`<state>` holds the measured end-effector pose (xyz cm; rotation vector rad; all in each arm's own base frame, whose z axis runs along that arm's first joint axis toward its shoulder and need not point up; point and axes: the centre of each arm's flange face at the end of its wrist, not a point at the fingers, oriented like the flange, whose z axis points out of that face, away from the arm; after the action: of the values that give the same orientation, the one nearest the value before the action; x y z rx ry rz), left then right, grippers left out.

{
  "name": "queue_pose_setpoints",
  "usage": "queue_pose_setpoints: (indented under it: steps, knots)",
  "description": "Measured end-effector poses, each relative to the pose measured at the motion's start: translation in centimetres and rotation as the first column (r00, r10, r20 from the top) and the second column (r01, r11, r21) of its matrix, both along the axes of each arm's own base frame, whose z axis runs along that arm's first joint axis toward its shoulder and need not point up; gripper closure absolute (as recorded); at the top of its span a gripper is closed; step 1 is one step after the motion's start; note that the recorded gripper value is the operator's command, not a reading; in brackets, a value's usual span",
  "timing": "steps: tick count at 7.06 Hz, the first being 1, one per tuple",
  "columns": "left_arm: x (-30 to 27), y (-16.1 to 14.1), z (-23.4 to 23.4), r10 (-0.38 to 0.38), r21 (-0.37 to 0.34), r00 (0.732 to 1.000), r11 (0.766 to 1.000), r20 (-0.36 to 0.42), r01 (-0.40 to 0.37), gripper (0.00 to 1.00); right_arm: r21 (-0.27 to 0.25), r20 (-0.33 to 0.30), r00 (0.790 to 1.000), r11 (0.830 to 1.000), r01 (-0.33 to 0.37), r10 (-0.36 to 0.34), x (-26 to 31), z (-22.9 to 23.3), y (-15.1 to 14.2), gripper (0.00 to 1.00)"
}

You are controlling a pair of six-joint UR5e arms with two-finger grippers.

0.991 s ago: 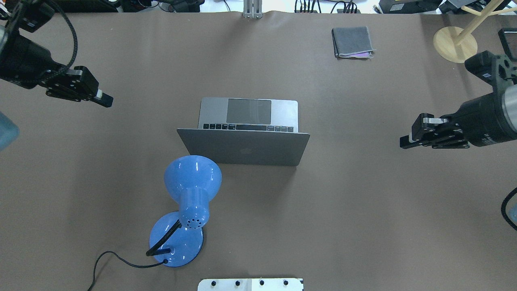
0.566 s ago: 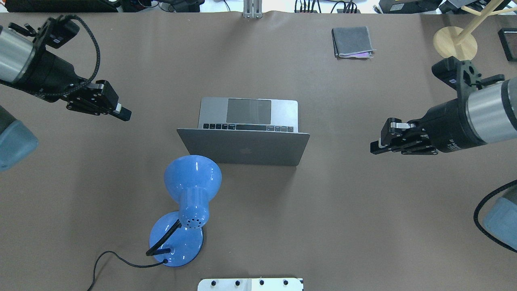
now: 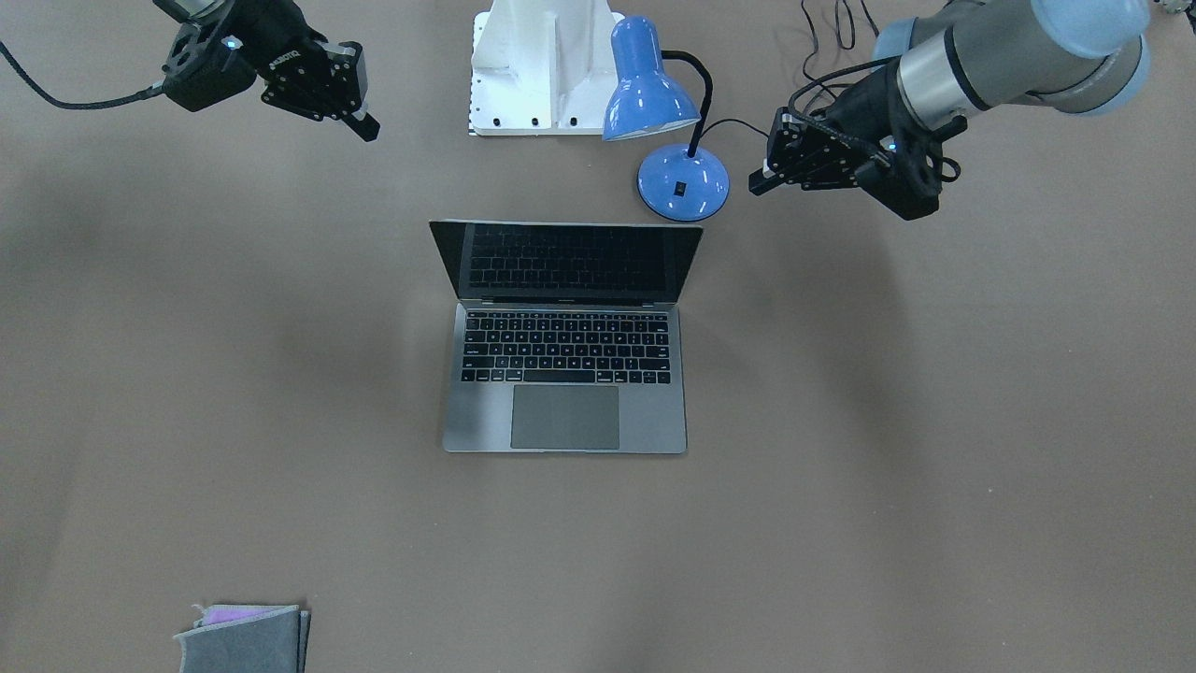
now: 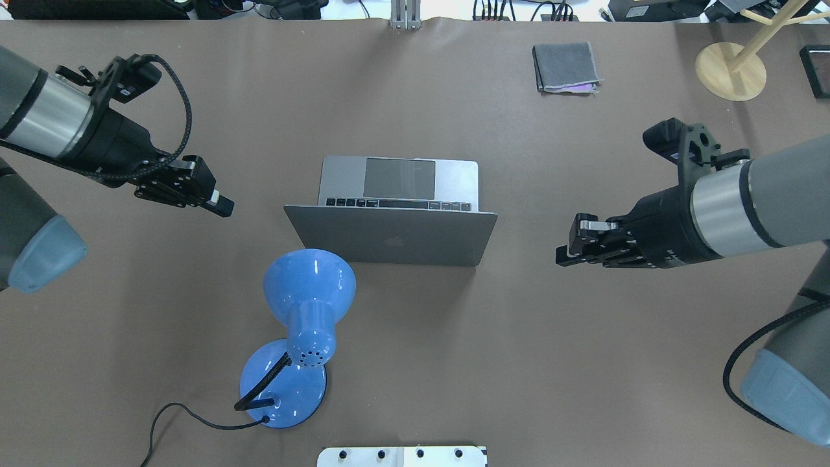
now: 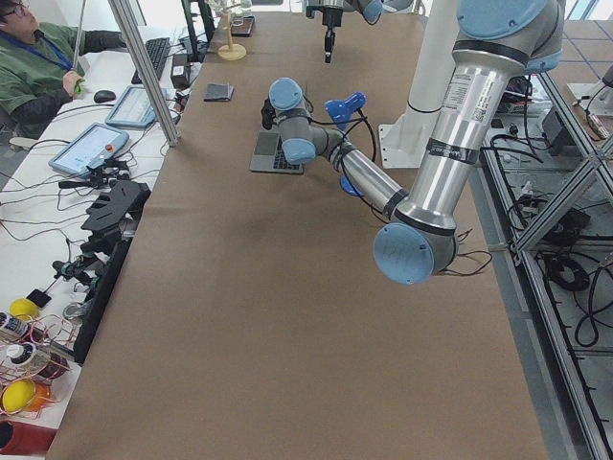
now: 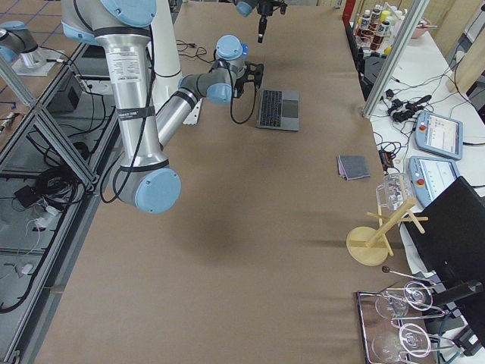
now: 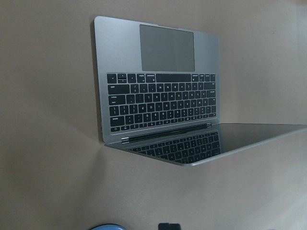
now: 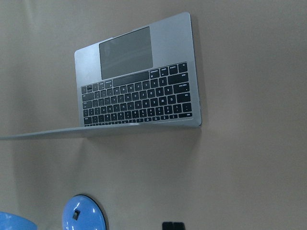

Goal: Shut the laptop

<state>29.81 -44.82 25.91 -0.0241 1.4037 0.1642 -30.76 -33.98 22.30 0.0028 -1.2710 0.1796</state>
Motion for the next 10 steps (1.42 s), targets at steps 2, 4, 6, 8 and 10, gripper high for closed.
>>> queue_pose_setpoints:
  steps: [2, 4, 6, 8, 10]
  knots:
    - [1.9, 0.5, -0.5, 0.007, 0.0, 1.0, 1.0, 0.002, -0.007, 1.0, -0.01, -0.028, 0.999, 1.0, -0.022, 0.022, -2.9, -1.7, -0.1, 1.0]
    - [3.7, 1.4, -0.5, 0.017, 0.0, 1.0, 1.0, 0.008, -0.017, 1.0, -0.022, -0.048, 0.998, 0.999, -0.049, 0.048, -6.1, -3.4, -0.4, 1.0]
    - [4.5, 1.8, -0.9, 0.016, -0.004, 1.0, 1.0, 0.006, -0.016, 1.0, -0.02, -0.052, 0.996, 0.997, -0.071, 0.07, -7.8, -4.3, -1.2, 1.0]
    - [4.9, 1.8, -1.5, 0.011, -0.01, 1.0, 1.0, 0.003, -0.011, 1.0, -0.019, -0.072, 0.992, 0.994, -0.105, 0.104, -8.8, -4.1, -2.7, 1.0]
    - [6.5, 2.4, -2.1, -0.002, -0.006, 1.0, 1.0, 0.005, 0.002, 1.0, -0.027, -0.094, 0.989, 0.993, -0.117, 0.114, -9.7, -3.4, -3.8, 1.0]
